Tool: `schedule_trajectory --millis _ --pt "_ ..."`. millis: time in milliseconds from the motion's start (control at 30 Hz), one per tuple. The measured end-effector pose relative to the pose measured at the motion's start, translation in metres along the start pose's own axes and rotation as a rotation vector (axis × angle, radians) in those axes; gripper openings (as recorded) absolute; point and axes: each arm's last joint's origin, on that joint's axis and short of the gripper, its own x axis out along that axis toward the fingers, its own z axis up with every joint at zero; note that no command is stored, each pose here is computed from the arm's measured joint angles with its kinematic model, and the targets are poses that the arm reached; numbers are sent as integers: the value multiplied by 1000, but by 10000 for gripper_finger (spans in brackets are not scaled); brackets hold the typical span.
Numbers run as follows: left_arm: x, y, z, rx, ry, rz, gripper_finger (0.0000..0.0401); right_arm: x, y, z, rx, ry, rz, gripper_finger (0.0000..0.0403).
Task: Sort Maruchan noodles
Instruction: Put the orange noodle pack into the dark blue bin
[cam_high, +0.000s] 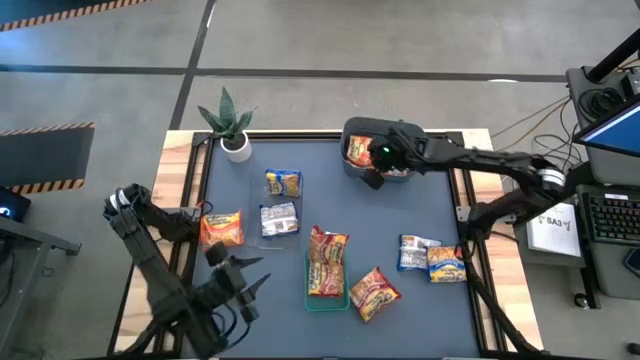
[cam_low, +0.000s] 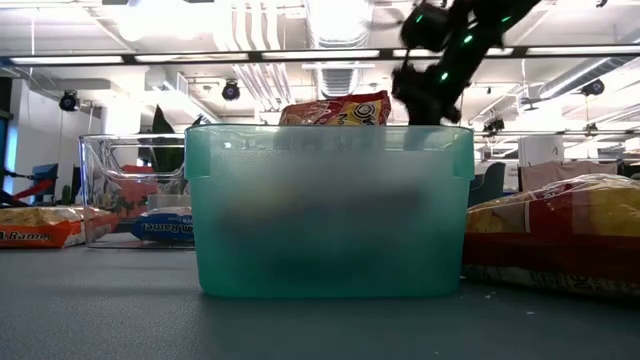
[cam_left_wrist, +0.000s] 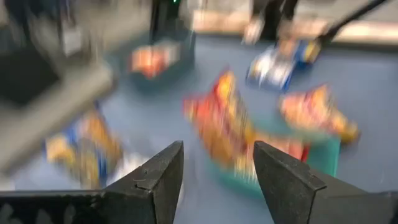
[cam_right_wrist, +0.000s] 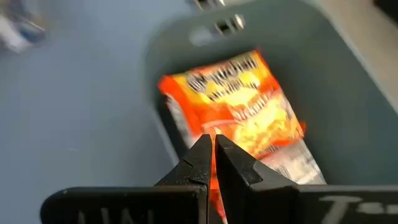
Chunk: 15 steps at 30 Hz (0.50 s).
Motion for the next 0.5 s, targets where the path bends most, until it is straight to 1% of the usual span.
schedule_trajectory --millis 67,200,267,400,500 --pt "14 4 -4 -79 164 36 173 -14 4 -7 -3 -57 21 12" --pt "48 19 -10 -199 489 182 158 -40 10 -20 20 -177 64 12" --pt "61 26 -13 -218 612 246 151 -50 12 -26 32 -233 87 12" --pt "82 41 -23 -235 787 333 136 -64 14 -37 34 -319 120 12" --pt "86 52 -32 -195 912 344 123 -72 15 -42 44 -364 140 12"
